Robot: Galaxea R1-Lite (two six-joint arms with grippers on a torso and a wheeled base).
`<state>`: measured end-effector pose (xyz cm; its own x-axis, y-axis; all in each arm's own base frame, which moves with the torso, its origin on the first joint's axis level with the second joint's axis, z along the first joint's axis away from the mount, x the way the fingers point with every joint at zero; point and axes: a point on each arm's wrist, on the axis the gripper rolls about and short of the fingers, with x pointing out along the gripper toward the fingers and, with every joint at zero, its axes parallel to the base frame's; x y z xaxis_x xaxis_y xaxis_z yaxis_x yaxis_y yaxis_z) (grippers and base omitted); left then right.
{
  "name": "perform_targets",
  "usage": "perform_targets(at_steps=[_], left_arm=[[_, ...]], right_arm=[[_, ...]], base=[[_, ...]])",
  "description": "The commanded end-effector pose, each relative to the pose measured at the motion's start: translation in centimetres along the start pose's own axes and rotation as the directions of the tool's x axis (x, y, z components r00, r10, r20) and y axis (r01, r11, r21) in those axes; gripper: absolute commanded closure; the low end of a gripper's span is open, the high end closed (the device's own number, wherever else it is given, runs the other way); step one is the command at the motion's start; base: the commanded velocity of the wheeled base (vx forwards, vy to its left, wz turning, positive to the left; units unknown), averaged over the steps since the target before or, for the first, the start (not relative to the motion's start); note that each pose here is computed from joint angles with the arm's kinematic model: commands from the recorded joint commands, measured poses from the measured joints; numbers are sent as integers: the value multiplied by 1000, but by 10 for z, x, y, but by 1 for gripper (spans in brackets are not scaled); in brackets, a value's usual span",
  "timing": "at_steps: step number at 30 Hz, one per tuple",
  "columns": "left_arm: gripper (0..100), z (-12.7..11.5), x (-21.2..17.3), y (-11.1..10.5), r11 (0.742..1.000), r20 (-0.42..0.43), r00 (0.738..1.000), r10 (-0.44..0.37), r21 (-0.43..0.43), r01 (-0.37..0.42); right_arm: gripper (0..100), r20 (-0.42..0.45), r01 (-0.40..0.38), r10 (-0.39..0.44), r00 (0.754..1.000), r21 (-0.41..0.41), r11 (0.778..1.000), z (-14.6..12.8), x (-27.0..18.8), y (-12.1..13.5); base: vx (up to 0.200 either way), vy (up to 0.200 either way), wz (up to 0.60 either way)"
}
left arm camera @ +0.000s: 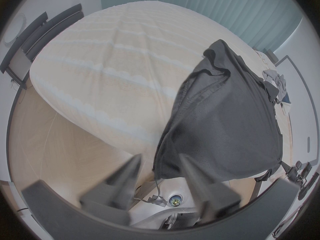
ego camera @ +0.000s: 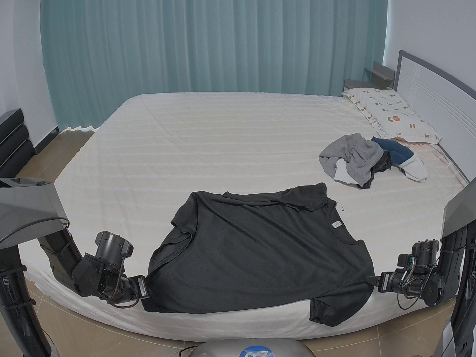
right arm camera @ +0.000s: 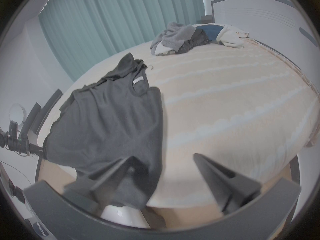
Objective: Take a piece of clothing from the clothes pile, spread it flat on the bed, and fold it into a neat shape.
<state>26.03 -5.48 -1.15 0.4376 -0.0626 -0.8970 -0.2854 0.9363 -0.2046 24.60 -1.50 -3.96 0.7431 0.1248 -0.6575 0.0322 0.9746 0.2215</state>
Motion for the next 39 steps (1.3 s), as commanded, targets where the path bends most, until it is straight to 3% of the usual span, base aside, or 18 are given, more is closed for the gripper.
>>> perform_targets(at_steps=[1, 5, 8, 16, 22, 27, 31, 39], left_arm=[[0, 6, -4, -2, 1000, 27, 999, -18, -16, 18], [0, 18, -15, -7, 996, 96, 993, -68, -58, 74], [0, 28, -25, -15, 979, 150, 976, -156, -108, 173], [0, 40, -26, -26, 935, 154, 954, -256, -211, 285], [0, 43, -26, -33, 923, 160, 944, -287, -217, 317], [0, 56, -15, -42, 892, 199, 930, -309, -279, 356], [0, 59, -5, -44, 891, 210, 929, -303, -283, 355], [0, 87, 37, -64, 892, 284, 913, -292, -264, 367]], right_arm=[[0, 85, -17, 15, 996, 18, 1000, 13, -3, 3], [0, 172, -49, 39, 984, 53, 997, 31, -11, 9], [0, 246, -111, 75, 966, 137, 984, 47, -15, 19], [0, 187, -149, 114, 976, 186, 971, 35, -3, 30], [0, 154, -173, 142, 978, 215, 961, 29, 1, 39], [0, 110, -195, 171, 979, 273, 942, 19, 9, 48], [0, 105, -203, 180, 978, 286, 937, 15, 12, 51], [0, 113, -225, 197, 974, 342, 912, 13, 18, 55]], base=[[0, 0, 0], [0, 0, 0], [0, 0, 0], [100, 0, 0], [200, 0, 0], [120, 0, 0], [0, 0, 0], [0, 0, 0]])
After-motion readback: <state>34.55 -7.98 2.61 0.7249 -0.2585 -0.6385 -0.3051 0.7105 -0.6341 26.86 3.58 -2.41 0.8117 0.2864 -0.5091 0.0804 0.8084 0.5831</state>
